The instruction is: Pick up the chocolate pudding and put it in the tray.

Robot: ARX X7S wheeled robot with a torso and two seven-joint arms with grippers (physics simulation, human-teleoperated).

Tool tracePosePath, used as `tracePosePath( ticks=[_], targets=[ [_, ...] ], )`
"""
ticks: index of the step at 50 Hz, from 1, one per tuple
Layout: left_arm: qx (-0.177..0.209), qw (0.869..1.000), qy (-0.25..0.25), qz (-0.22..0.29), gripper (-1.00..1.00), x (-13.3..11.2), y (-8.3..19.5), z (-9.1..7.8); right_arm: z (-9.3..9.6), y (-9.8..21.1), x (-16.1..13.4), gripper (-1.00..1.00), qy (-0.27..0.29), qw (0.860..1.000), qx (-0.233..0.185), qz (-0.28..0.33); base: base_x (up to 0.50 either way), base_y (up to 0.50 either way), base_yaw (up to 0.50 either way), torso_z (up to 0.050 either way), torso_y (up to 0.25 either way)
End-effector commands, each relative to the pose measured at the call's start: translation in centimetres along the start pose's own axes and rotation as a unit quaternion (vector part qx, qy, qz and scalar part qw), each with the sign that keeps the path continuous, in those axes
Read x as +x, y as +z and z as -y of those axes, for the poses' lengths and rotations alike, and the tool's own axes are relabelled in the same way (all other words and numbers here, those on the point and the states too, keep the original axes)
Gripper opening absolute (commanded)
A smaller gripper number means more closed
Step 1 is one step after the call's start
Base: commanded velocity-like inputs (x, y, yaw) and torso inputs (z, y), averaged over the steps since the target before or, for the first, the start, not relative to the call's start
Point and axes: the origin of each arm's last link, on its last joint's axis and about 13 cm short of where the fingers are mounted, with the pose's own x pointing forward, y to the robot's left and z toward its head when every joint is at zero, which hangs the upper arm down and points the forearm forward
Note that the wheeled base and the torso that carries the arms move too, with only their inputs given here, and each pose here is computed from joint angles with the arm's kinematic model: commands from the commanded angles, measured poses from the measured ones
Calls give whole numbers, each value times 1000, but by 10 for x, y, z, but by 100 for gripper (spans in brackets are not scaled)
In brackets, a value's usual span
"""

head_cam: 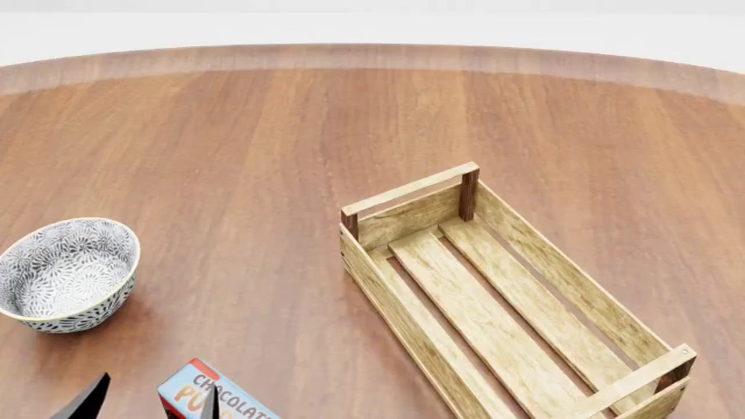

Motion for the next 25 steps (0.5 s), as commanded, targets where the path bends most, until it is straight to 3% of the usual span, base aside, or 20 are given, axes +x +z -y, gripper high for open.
tracePosePath(
  ticks=[1, 25],
  targets=[
    [0, 1000, -1, 0, 100, 0, 0, 1, 0, -2, 1, 100, 1, 1000, 3, -1, 0, 0, 0, 0, 0],
    [2, 1000, -3, 1, 100, 0, 0, 2, -3, -7, 9, 100, 6, 1000, 2, -10, 0, 0, 0, 0, 0]
  ],
)
